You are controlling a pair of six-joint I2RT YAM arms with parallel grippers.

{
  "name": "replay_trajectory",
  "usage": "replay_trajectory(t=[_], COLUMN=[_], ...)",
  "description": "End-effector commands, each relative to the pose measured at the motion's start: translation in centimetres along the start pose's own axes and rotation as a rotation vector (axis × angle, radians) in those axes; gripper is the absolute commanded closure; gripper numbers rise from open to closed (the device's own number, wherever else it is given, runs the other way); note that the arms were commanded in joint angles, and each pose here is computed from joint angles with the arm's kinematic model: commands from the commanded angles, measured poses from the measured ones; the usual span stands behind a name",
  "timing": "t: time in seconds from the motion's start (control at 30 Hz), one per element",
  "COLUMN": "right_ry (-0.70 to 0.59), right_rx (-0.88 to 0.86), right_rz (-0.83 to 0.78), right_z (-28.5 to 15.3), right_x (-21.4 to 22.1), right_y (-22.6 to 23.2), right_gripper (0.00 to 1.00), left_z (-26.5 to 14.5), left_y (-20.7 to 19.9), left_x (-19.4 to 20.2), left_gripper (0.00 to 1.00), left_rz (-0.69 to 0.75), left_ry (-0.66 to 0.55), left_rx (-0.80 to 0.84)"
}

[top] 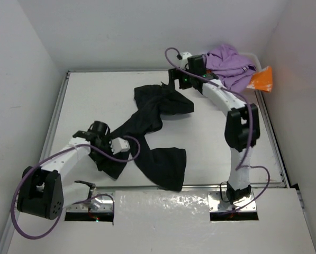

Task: Fold and stack the trousers
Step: Flatten the trousers out

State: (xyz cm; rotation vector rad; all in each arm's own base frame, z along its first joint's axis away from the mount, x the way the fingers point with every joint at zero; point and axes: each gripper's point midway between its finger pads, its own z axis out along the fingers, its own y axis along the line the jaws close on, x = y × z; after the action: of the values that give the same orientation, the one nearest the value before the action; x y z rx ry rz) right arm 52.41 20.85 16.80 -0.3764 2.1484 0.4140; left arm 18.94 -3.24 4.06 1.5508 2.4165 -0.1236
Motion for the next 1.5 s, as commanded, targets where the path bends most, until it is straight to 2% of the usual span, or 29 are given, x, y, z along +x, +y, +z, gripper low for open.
replay_trajectory(t=[0.0,0.07,0.13,0.2,0.23,0.27,0.3,0.33,0.37,0.4,0.43,0.5,0.53,0.6,0.67,0.7,0.77,0.8,0.87,0.9,0.93,1.0,1.07,1.1,1.13,1.17,1.23,1.33,1.47], right_ry=[0.192,0.240,0.313,0.397,0.450,0.467,0.519,0.533,0.522,0.583,0.518,0.537,0.481,0.455,0.393,0.382,0.296,0.246,0.124,0.089,0.039,-0.012,0.064,0.132,0.243,0.263,0.354,0.358,0.487], right_rx=[0.000,-0.007,-0.010,-0.019,-0.024,-0.026,-0.025,-0.033,-0.023,-0.016,-0.025,-0.001,-0.012,-0.083,-0.211,-0.254,-0.340,-0.313,-0.234,-0.211,-0.153,-0.089,-0.049,-0.045,-0.076,-0.104,-0.121,-0.151,-0.193], right_rz=[-0.078,-0.083,-0.105,-0.104,-0.077,-0.075,-0.044,-0.043,-0.044,-0.042,-0.069,-0.076,-0.092,-0.151,-0.250,-0.266,-0.207,-0.180,-0.040,0.028,0.097,0.131,0.125,0.140,0.174,0.185,0.230,0.226,0.141], right_z=[2.7,3.7,4.0,3.1,2.2,1.7,-0.4,-1.5,-2.4,-4.4,-6.2,-8.8,-10.3,-11.7,-13.8,-14.6,-16.0,-15.9,-16.0,-16.1,-16.1,-16.4,-16.0,-14.9,-14.1,-14.4,-13.7,-12.9,-11.8], right_x=[5.2,7.3,10.6,13.7,15.2,15.9,18.0,18.9,19.4,23.0,21.4,24.5,23.4,24.2,24.8,25.4,23.4,21.9,18.1,17.1,15.7,13.9,14.9,15.8,17.8,18.0,20.6,23.1,26.5], right_y=[-0.1,-0.1,-0.4,-0.1,0.2,0.4,0.7,1.3,1.5,1.6,2.9,3.3,4.3,7.2,11.1,12.1,14.3,13.7,10.9,9.6,7.1,5.4,4.5,4.4,5.0,5.5,5.8,6.0,7.6], right_gripper=[0.01,0.01,0.02,0.21,0.49,0.62,0.69,0.91,0.98,1.00,1.00,1.00,1.00,1.00,0.87,0.76,0.43,0.37,0.25,0.24,0.22,0.24,0.38,0.56,0.65,0.65,0.56,0.32,0.24], left_z=[1.8,2.4,2.6,2.8,2.6,2.7,2.7,2.3,1.5,1.0,0.4,-1.9,-2.8,-5.8,-8.7,-9.7,-12.3,-13.1,-13.7,-14.3,-13.8,-13.8,-13.6,-14.2,-15.0,-15.4,-16.6,-17.7,-18.3], left_y=[2.0,4.7,5.9,6.9,7.7,8.0,8.5,9.5,11.1,12.1,13.4,17.1,18.5,22.9,26.4,27.3,28.5,28.1,26.4,25.3,24.0,22.6,21.7,21.8,22.0,22.2,22.5,22.7,23.3], left_x=[3.8,3.9,4.6,3.7,3.2,3.0,3.5,3.3,3.7,3.7,3.7,3.8,4.2,4.0,2.7,1.8,-0.4,-2.9,-4.6,-6.0,-5.9,-6.2,-5.8,-5.7,-5.6,-5.6,-5.6,-5.4,-4.7], left_gripper=[0.04,0.03,0.05,0.29,0.48,0.57,0.66,0.95,1.00,1.00,1.00,1.00,1.00,1.00,1.00,1.00,1.00,1.00,1.00,1.00,1.00,1.00,1.00,1.00,1.00,1.00,1.00,1.00,1.00], left_rz=[0.084,0.089,0.064,0.007,-0.025,-0.030,-0.048,-0.063,-0.105,-0.129,-0.159,-0.261,-0.310,-0.417,-0.480,-0.482,-0.442,-0.369,-0.273,-0.228,-0.221,-0.203,-0.236,-0.262,-0.305,-0.318,-0.359,-0.400,-0.458], left_ry=[0.183,0.203,0.255,0.236,0.219,0.216,0.235,0.227,0.227,0.211,0.185,0.126,0.112,0.035,-0.070,-0.117,-0.203,-0.308,-0.359,-0.420,-0.410,-0.426,-0.422,-0.433,-0.446,-0.450,-0.459,-0.457,-0.439], left_rx=[-0.168,-0.312,-0.369,-0.392,-0.410,-0.412,-0.418,-0.455,-0.501,-0.530,-0.560,-0.630,-0.660,-0.738,-0.777,-0.781,-0.784,-0.733,-0.648,-0.604,-0.545,-0.486,-0.455,-0.470,-0.490,-0.502,-0.529,-0.562,-0.612])
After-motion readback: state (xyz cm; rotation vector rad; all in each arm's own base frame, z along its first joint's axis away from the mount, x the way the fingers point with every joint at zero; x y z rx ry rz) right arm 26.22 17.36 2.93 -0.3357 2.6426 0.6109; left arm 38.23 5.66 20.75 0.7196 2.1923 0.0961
